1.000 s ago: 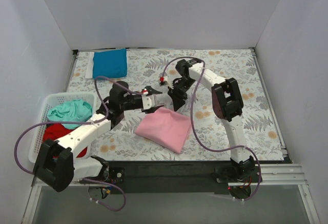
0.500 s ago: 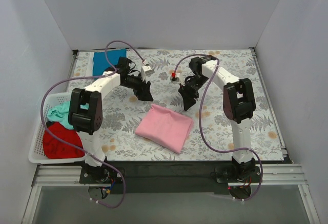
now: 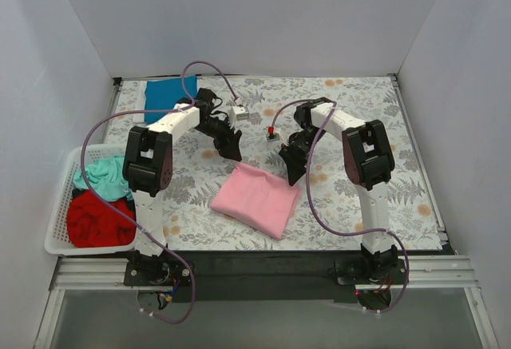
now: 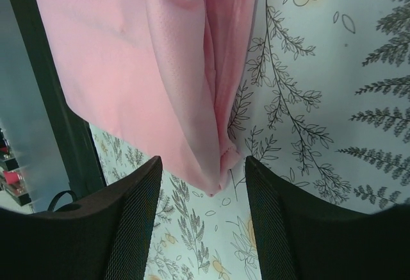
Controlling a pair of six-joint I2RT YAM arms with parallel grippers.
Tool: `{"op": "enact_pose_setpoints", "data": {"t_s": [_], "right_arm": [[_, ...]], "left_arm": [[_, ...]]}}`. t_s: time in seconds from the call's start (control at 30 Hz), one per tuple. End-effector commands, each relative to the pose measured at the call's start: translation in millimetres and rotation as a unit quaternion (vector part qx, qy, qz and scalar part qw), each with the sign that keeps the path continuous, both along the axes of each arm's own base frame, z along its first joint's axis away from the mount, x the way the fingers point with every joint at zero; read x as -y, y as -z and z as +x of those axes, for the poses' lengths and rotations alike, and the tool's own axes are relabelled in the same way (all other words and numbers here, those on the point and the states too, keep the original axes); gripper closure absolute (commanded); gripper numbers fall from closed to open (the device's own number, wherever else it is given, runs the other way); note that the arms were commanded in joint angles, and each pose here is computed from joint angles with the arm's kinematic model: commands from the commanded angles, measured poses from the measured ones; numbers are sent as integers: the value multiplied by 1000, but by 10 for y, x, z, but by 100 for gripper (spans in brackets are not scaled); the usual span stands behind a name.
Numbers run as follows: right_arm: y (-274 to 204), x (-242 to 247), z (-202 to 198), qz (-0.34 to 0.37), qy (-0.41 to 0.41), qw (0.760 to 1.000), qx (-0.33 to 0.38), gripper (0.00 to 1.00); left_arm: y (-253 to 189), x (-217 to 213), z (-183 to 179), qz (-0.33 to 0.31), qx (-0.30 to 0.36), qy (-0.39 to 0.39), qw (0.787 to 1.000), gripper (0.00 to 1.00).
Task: Fold and stack the t-shirts
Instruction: Fold the tshirt
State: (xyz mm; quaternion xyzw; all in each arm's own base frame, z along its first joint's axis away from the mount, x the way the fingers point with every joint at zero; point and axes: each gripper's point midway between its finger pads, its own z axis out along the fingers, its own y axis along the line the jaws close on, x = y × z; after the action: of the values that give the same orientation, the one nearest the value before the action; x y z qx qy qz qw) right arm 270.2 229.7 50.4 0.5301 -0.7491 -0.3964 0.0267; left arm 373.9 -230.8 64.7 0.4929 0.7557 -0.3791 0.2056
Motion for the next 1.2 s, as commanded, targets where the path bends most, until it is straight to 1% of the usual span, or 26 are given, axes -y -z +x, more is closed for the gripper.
{"op": "enact_pose_setpoints", "data": {"t_s": [0.0,0.3,0.43,0.5,0.6,0.63,0.7,0.73,0.8,0.83,0.87,0.93,0.97,1.0,1.17], "right_arm": [[-95,-18,-52,23,-4,1000,-1,38],[-74,-27,-103,32,-6,999,-10,45],[-106,-3,-143,32,-10,999,-7,55],[-105,22,-170,28,-11,1000,-8,57],[-92,42,-221,26,-14,999,-12,65],[-92,46,-223,25,-14,999,-12,71],[-117,59,-209,23,-15,1000,-5,76],[-130,61,-214,23,-14,1000,-6,82],[-194,57,-185,24,-14,1000,5,88],[-218,56,-184,23,-14,1000,8,93],[-234,73,-167,19,-15,1000,14,94],[-270,86,-155,14,-16,1000,21,99],[-271,117,-145,6,-18,999,26,99],[-276,134,-143,1,-19,999,28,99],[-212,261,-179,-27,-32,998,38,99]], "left_arm": [[-16,58,-95,2,13,29,999,36],[136,114,-109,24,27,37,999,34],[198,83,-115,33,29,39,998,34],[208,83,-125,33,32,42,998,34],[208,69,-126,34,38,47,998,35],[207,72,-128,35,39,50,997,37],[212,53,-132,38,42,55,997,42],[202,56,-126,38,46,57,997,49],[190,50,-123,38,46,56,997,58],[174,52,-116,37,50,57,996,65],[165,52,-122,37,50,57,996,75],[153,58,-114,35,52,56,996,87],[157,57,-113,36,51,54,997,97],[143,59,-80,35,57,50,997,100],[51,-2,52,32,76,29,996,100]]}}
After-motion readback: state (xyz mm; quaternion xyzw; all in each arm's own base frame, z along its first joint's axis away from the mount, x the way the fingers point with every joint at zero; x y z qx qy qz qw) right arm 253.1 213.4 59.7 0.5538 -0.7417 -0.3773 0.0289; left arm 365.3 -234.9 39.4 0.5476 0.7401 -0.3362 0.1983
